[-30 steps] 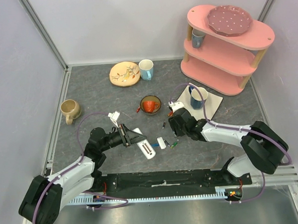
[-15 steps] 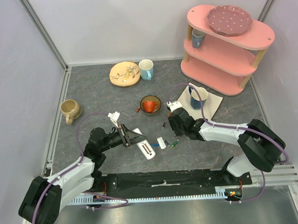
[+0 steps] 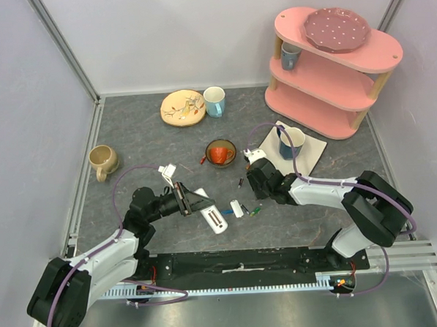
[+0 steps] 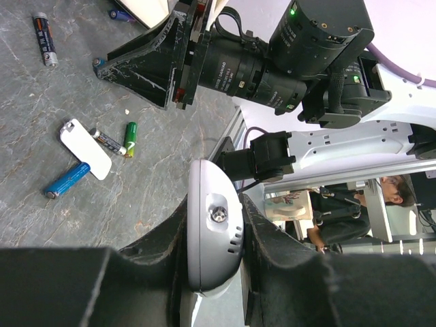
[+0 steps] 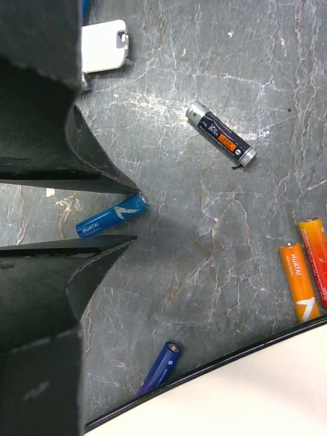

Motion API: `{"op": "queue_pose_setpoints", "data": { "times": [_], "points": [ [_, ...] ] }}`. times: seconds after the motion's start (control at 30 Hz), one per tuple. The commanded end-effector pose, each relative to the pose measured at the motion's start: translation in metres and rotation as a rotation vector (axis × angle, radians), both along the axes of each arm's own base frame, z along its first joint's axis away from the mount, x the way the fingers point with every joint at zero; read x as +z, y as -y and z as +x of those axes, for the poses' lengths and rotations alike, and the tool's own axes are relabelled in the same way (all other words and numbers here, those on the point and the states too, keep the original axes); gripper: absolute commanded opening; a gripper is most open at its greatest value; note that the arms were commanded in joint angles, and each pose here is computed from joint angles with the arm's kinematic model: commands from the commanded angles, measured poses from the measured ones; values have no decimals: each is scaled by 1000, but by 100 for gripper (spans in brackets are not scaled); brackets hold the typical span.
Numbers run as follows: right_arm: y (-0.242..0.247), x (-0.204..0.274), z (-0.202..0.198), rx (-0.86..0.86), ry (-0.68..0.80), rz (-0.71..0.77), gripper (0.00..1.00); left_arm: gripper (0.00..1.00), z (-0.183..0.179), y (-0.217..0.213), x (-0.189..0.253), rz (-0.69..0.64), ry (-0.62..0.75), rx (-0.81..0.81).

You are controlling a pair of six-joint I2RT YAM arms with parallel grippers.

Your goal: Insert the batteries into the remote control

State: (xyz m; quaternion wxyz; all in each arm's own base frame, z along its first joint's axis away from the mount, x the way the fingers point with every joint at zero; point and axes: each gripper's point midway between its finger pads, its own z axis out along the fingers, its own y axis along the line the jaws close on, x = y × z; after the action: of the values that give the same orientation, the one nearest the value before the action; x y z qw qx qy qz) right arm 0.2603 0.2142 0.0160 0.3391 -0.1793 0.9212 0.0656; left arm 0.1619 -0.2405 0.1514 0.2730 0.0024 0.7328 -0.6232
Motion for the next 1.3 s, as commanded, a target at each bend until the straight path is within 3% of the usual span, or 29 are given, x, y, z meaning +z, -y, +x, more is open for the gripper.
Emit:
{"op": "queue_pose_setpoints", "data": {
  "times": [0.0,0.33,0.5,0.6,0.97,1.27],
  "points": [
    [-1,-8,-5,-7,-25,4,37,2,1,-1,10,-19,77,4],
    [-3,-10,-7,-49,-30,20,29,2,1,-1,8,-18,67,6],
    [-1,-8,-6,-58,-27,4,45,2,2,-1,8,-16,67,7],
    [0,-4,-5,-54,-18,-2,46,2,2,-1,7,-16,67,7],
    [16,5,-11,-24,-11,-75,39,2,1,-1,6,-18,63,6],
    [16,-2,-17,-3,-37,-79,39,2,1,-1,6,-20,64,5]
  ]
}}
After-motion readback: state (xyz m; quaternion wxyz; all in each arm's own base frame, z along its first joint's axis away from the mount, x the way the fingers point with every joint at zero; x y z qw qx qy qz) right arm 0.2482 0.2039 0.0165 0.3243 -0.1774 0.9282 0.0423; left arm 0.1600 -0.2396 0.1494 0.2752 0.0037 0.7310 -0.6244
